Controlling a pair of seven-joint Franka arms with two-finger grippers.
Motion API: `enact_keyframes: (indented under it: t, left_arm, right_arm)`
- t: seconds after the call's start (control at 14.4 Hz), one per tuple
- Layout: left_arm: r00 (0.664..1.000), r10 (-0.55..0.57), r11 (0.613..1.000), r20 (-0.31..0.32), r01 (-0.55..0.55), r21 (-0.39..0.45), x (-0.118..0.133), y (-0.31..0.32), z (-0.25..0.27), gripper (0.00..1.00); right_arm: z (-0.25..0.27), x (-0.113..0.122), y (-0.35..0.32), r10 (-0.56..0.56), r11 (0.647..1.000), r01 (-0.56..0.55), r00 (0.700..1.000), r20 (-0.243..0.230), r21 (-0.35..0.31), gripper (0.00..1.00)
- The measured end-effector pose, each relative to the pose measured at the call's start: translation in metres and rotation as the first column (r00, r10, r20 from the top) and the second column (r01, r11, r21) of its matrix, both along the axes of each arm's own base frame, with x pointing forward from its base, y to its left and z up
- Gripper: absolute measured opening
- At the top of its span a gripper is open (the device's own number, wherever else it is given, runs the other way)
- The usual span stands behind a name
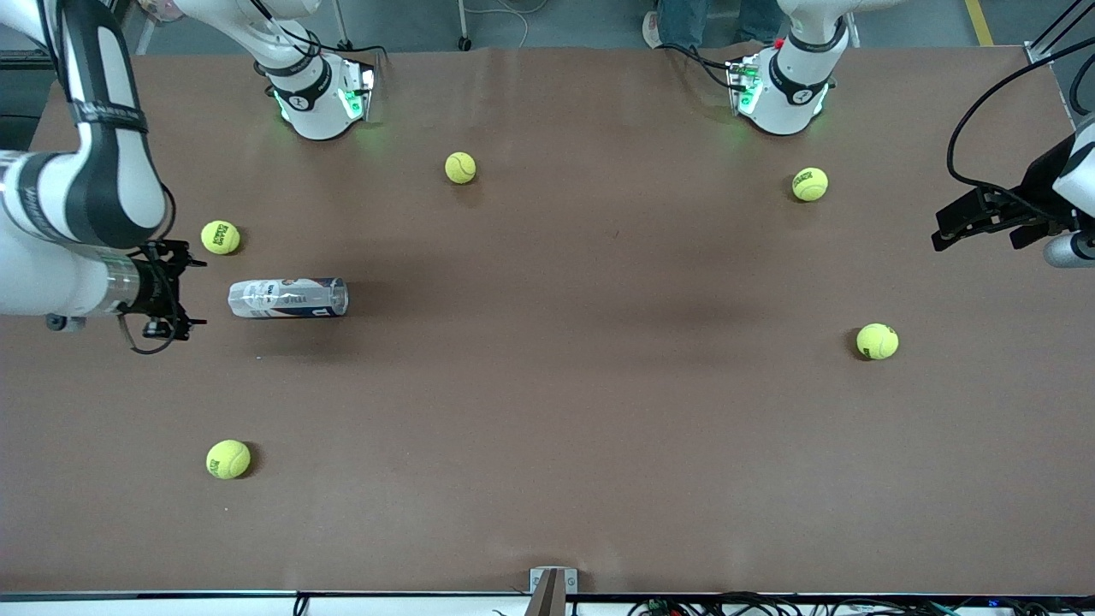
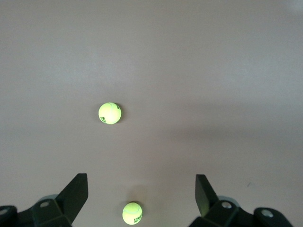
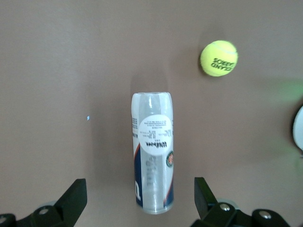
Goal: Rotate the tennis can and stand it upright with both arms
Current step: 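Reach the right gripper down to the white Wilson can, then close the right gripper around the can's body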
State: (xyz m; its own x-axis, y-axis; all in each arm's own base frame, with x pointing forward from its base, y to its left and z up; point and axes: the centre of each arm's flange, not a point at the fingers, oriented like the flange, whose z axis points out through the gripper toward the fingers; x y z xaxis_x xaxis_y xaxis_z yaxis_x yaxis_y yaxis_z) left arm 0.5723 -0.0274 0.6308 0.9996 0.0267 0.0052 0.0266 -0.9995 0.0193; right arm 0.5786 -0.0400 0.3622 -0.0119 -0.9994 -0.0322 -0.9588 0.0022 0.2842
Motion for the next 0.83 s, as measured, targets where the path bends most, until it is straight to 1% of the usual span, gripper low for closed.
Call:
enact_keyframes:
  t: [0.14, 0.28, 0.62, 0.83]
  left_arm:
    - [1.000, 0.000, 1.000, 0.000, 0.000, 0.000, 0.000, 0.000, 0.000, 1.00]
    - [1.000, 0.000, 1.000, 0.000, 0.000, 0.000, 0.000, 0.000, 0.000, 1.00]
    - [1.000, 0.004, 1.000, 0.005, -0.004, 0.000, 0.000, 0.002, 0.002, 1.00]
    - [1.000, 0.016, 1.000, 0.012, -0.016, 0.000, 0.000, 0.009, 0.005, 1.00]
  right_arm:
    - [-0.035, -0.014, 0.000, -0.010, 1.000, 0.010, 1.000, 0.008, 0.002, 1.00]
    - [-0.059, -0.026, 0.001, -0.026, 1.000, 0.026, 0.999, 0.018, 0.012, 1.00]
    - [-0.097, -0.050, 0.002, -0.050, 0.999, 0.049, 0.998, 0.047, 0.014, 1.00]
    - [-0.110, -0.058, 0.004, -0.056, 0.998, 0.056, 0.996, 0.070, 0.008, 1.00]
